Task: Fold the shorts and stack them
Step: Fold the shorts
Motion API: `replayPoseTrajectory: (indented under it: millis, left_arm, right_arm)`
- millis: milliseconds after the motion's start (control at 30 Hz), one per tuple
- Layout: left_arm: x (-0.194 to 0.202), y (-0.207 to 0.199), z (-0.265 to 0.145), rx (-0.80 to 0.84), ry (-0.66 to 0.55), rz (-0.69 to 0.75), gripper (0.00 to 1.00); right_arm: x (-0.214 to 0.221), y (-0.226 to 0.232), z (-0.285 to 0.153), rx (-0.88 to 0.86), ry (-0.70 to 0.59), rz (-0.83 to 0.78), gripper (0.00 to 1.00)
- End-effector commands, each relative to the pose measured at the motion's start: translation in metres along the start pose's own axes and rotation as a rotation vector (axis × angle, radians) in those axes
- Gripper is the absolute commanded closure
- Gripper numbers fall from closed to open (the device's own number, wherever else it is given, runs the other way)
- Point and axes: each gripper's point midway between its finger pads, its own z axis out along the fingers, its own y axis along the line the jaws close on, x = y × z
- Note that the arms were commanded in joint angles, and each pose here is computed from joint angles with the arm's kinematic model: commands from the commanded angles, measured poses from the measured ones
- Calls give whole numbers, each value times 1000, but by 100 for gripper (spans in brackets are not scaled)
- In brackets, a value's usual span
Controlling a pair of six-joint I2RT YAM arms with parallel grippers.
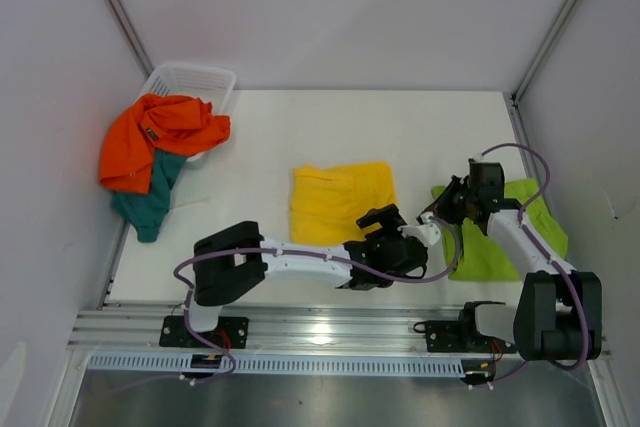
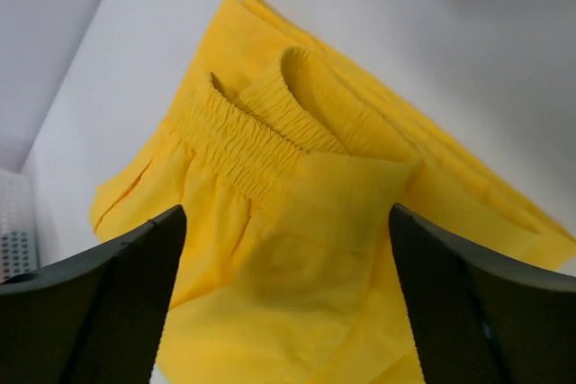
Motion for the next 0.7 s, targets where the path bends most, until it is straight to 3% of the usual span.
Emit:
replayPoseTrajectory:
  millis: [0, 100, 200, 233, 333, 567, 667]
  left_arm:
    - [-34, -18, -16, 172, -65, -112, 1]
    - [-43, -22, -30, 277, -107, -164, 1]
    - [-52, -1, -45, 347, -153, -305, 1]
    - [-69, 19, -58, 370, -208, -386, 1]
    - [-68, 61, -66, 423, -245, -576, 1]
    - [-19, 144, -66, 371, -229, -863, 1]
    - [5, 153, -59, 388, -194, -922, 1]
  right_arm:
    - [-4, 4, -8, -39, -25, -18, 97]
    - [-8, -1, -10, -36, -36, -1, 96]
    - [-7, 2, -10, -63, -25, 2, 96]
    - [-6, 5, -10, -85, -20, 0, 95]
    - [0, 24, -9, -197, 5, -12, 91]
    - [9, 92, -15, -451, 67, -109, 80]
    - [12, 125, -11, -534, 82, -157, 76]
